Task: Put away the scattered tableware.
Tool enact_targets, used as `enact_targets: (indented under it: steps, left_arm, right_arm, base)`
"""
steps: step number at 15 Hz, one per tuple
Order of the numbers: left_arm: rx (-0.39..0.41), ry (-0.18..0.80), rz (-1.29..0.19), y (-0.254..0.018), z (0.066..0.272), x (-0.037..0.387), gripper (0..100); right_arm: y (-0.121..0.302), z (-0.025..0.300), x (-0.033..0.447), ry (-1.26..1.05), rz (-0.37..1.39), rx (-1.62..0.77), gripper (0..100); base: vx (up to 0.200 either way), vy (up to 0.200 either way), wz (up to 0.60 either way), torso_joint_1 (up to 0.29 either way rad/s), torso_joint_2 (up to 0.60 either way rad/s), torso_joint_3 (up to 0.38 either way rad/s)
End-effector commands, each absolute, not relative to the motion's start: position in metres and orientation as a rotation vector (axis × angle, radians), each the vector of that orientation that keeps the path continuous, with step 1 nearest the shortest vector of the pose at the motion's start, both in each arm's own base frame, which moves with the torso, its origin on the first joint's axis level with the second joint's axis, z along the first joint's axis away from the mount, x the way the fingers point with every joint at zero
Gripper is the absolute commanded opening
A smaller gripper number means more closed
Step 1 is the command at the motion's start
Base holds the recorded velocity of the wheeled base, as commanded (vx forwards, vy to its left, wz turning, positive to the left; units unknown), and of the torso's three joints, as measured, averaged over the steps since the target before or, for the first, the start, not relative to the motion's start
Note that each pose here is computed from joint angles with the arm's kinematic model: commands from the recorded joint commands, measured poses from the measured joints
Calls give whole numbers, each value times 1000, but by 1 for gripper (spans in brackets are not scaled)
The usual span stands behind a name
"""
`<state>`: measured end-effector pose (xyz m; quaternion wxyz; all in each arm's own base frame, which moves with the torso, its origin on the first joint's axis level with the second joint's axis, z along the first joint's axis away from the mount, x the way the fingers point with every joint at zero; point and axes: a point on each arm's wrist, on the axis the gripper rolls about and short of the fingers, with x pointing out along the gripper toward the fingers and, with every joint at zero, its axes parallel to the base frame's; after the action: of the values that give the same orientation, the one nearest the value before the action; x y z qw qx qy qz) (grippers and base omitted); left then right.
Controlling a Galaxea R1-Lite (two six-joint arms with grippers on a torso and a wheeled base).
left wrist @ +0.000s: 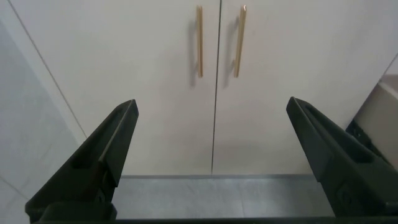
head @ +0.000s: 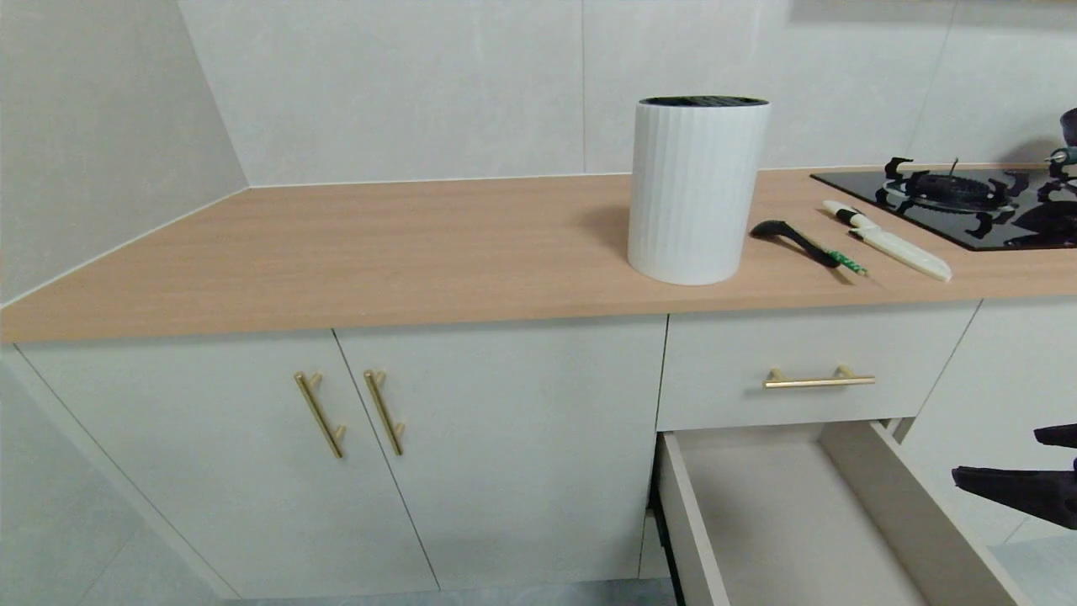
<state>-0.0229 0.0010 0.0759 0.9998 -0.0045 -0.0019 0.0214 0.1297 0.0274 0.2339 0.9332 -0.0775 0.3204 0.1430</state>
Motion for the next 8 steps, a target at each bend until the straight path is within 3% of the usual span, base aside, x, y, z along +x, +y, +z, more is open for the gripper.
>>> enact_targets:
  steps: [1, 6, 8]
  left_arm:
    - [-9, -3, 43, 1, 76, -23, 100]
    - [-9, -3, 43, 1, 76, -23, 100]
    - [-9, -3, 43, 1, 76, -23, 100]
  right_arm:
    - [28, 234, 131, 657, 294, -159, 100]
    - [32, 231, 153, 638, 291, -161, 100]
    - [32, 236, 183, 547, 260, -149, 100]
  base:
    - [0, 0, 0, 139, -456, -330]
    - [0, 0, 0, 149, -464, -322]
    - [0, 0, 0, 173, -471, -317]
